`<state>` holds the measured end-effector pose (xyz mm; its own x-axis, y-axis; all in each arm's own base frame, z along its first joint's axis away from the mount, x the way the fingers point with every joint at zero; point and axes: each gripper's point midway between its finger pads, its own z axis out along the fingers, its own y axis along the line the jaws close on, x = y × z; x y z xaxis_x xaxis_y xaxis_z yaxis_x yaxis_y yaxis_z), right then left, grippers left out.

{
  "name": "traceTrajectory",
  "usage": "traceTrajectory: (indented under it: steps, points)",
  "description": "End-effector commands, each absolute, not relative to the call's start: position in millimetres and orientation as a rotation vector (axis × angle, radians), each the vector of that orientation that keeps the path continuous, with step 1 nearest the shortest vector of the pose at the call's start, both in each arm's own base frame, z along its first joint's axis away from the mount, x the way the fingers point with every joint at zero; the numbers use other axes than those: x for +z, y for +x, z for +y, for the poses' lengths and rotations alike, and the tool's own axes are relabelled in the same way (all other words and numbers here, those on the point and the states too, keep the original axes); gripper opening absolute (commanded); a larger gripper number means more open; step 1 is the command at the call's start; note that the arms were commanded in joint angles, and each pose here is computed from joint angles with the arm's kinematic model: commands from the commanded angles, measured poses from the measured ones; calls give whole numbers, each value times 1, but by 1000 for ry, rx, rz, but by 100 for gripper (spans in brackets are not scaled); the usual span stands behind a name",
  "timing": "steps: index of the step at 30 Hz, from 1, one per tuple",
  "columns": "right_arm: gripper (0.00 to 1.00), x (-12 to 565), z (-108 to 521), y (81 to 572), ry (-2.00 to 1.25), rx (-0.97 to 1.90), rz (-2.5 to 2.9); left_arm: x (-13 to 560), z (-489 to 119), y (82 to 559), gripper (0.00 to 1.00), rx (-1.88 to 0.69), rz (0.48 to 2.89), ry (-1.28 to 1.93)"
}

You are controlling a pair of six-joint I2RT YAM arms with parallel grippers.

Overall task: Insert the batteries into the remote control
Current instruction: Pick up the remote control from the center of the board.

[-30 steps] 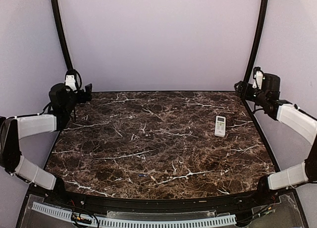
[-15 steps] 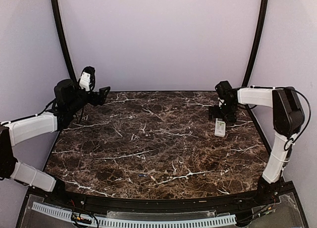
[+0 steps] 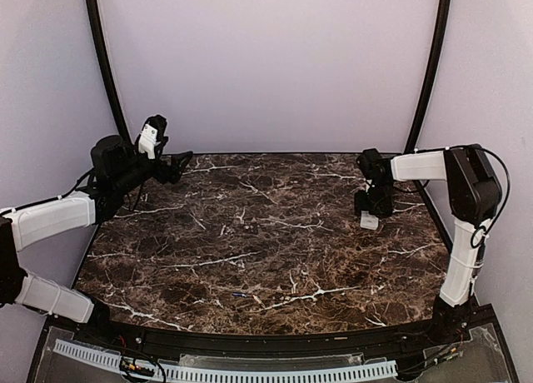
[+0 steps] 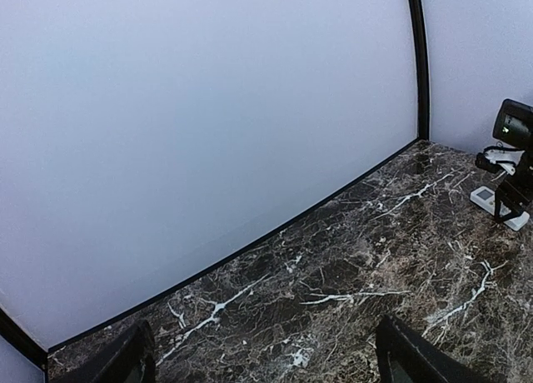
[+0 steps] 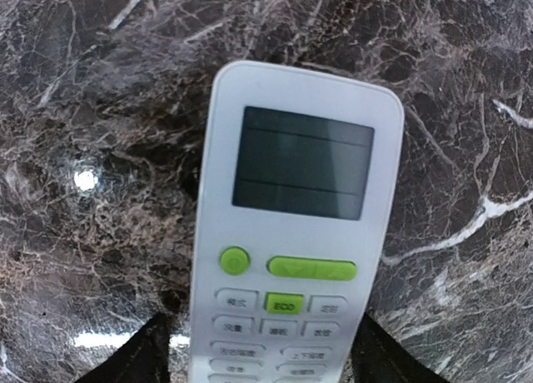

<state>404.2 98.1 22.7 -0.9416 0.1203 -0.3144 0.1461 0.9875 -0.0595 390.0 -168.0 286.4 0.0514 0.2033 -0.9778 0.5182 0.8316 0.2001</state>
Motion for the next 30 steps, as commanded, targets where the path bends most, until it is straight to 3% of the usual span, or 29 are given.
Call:
traceTrajectory:
  steps: [1,6,10,15,21,26,30]
  points:
    - [65,16,113,384,97,2,2897,285,-178,378,91,-276,1492,667]
    - [45,28,127,383,43,109,2913,278,-196,363,90,-242,1420,811]
    - [35,44,139,382,-63,199,2902,268,-219,334,91,-199,1284,985]
    - [25,77,188,361,-446,351,2846,250,-253,291,91,-217,1108,1232]
    - [21,113,286,291,-942,675,2734,206,-290,242,93,-110,935,1647]
    - [21,149,360,231,-1225,976,2552,197,-298,227,94,-49,857,1726]
    - [20,161,393,206,-1356,1026,2475,189,-305,214,94,-64,845,1772]
